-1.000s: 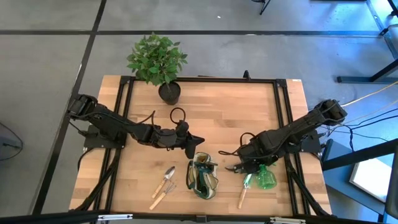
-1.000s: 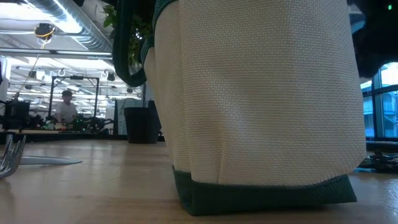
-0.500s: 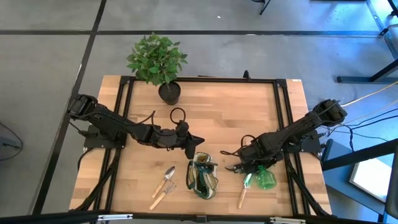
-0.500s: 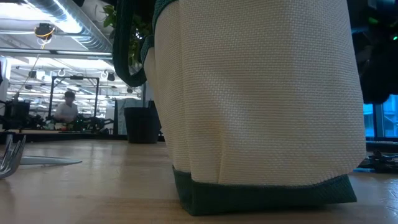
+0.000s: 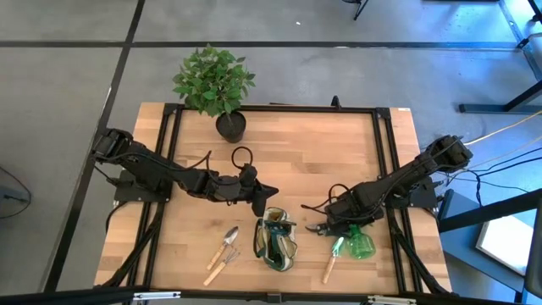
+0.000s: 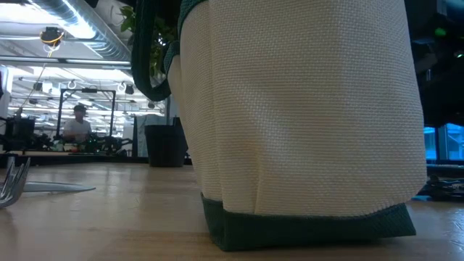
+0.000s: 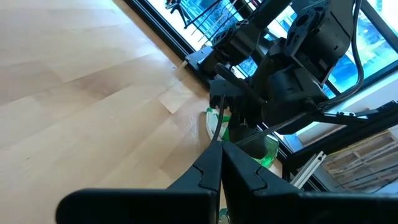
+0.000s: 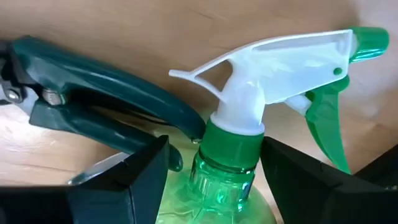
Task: Pick & Place Garden tools in Gardening bag
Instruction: Put the green spray bottle into the brown gardening bag
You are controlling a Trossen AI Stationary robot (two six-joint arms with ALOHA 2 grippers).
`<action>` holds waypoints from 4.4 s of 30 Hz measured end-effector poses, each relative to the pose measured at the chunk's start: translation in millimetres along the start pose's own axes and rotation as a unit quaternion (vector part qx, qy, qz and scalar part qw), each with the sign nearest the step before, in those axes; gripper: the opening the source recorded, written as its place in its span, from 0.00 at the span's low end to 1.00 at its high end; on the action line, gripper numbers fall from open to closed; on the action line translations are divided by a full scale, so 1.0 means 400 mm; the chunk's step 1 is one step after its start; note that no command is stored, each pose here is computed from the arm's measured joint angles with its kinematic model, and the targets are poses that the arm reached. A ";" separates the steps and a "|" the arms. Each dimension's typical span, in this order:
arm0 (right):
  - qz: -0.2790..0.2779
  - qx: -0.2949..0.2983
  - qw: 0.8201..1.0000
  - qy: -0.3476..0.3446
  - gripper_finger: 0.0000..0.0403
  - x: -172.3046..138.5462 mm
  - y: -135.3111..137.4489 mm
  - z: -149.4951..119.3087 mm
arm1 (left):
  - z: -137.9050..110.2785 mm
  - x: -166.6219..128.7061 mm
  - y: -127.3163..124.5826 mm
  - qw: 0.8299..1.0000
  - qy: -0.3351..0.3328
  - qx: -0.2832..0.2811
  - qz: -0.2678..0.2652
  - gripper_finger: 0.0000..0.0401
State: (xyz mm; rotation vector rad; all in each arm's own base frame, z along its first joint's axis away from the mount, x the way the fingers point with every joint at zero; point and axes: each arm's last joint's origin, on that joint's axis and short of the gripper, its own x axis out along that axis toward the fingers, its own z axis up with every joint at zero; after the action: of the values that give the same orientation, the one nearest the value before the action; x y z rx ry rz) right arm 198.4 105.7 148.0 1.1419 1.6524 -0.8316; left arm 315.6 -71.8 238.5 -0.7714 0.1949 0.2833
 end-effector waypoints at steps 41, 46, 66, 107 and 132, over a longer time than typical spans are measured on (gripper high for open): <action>-0.008 -0.031 0.999 -0.018 0.63 -0.048 0.015 -0.016 | 0.001 0.001 0.002 1.000 -0.002 -0.005 0.002 0.01; -0.005 -0.031 0.999 -0.018 0.63 -0.041 0.014 -0.012 | 0.001 0.001 0.002 1.000 -0.002 -0.005 0.002 0.01; -0.001 -0.019 1.000 0.004 0.53 0.000 0.010 0.001 | 0.001 0.000 0.001 1.000 -0.001 -0.001 0.002 0.01; -0.045 -0.039 0.998 -0.028 0.34 -0.038 0.009 -0.029 | 0.001 0.001 0.001 1.000 -0.002 0.004 0.003 0.01; -0.045 -0.026 0.998 -0.043 0.34 0.012 -0.001 0.002 | 0.000 0.000 0.000 1.000 0.003 0.004 -0.002 0.01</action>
State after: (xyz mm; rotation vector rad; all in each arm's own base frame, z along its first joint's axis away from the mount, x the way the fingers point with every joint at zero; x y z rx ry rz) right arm 197.8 106.4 143.3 0.9878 1.6544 -0.8772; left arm 315.7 -71.8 238.2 -0.7641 0.2007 0.2769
